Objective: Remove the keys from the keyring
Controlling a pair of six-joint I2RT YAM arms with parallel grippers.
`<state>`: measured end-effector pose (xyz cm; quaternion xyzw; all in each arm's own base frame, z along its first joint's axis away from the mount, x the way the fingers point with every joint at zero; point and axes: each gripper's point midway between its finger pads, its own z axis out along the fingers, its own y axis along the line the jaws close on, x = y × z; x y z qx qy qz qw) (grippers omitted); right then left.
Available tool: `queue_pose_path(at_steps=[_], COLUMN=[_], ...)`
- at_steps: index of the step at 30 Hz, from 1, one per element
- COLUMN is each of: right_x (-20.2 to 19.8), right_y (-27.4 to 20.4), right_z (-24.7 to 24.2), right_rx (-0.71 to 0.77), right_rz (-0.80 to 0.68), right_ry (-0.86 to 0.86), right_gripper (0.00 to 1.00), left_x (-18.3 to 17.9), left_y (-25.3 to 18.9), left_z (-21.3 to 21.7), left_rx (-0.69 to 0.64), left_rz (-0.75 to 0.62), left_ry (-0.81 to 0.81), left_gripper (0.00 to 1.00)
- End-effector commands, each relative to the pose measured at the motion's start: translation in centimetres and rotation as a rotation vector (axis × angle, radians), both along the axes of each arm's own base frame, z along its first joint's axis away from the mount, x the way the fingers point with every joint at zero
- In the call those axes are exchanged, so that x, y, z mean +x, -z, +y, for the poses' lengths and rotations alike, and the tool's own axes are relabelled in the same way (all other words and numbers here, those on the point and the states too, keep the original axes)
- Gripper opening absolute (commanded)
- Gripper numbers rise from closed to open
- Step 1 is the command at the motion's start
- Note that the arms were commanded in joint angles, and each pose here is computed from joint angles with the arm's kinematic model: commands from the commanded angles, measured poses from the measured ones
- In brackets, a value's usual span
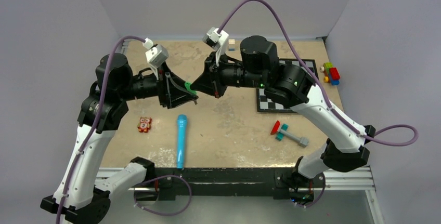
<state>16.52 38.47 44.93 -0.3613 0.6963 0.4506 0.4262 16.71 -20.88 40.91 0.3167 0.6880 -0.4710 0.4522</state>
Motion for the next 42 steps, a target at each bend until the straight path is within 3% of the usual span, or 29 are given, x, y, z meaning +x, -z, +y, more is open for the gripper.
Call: queue_pose_path(at_steps=[1, 9, 31, 42], right_x=[-0.9, -1.3, -2.9, -3.1], right_y=[-2.1, -1.8, -1.1, -0.7], right_z=[-0.1, -0.1, 0.4, 0.9], right_rx=[0.060, 0.044, 0.054, 0.036], right_rz=[-0.055, -0.057, -0.071, -0.066], right_ry=[-0.050, -0.074, -0.193, -0.227], right_gripper=[0.00, 0.00, 0.00, 0.00], left_x=[-0.6, -0.6, -1.6, -1.7], left_y=[-1.5, -1.3, -0.8, 0.0], left_z=[-0.1, -0.2, -0.3, -0.1], left_rx=[-0.003, 0.016, 0.049, 0.070], left_rz=[-0.053, -0.036, -0.011, -0.012], left_ry=[0.030, 0.035, 0.077, 0.072], left_gripper=[0.50, 0.38, 0.31, 0.14])
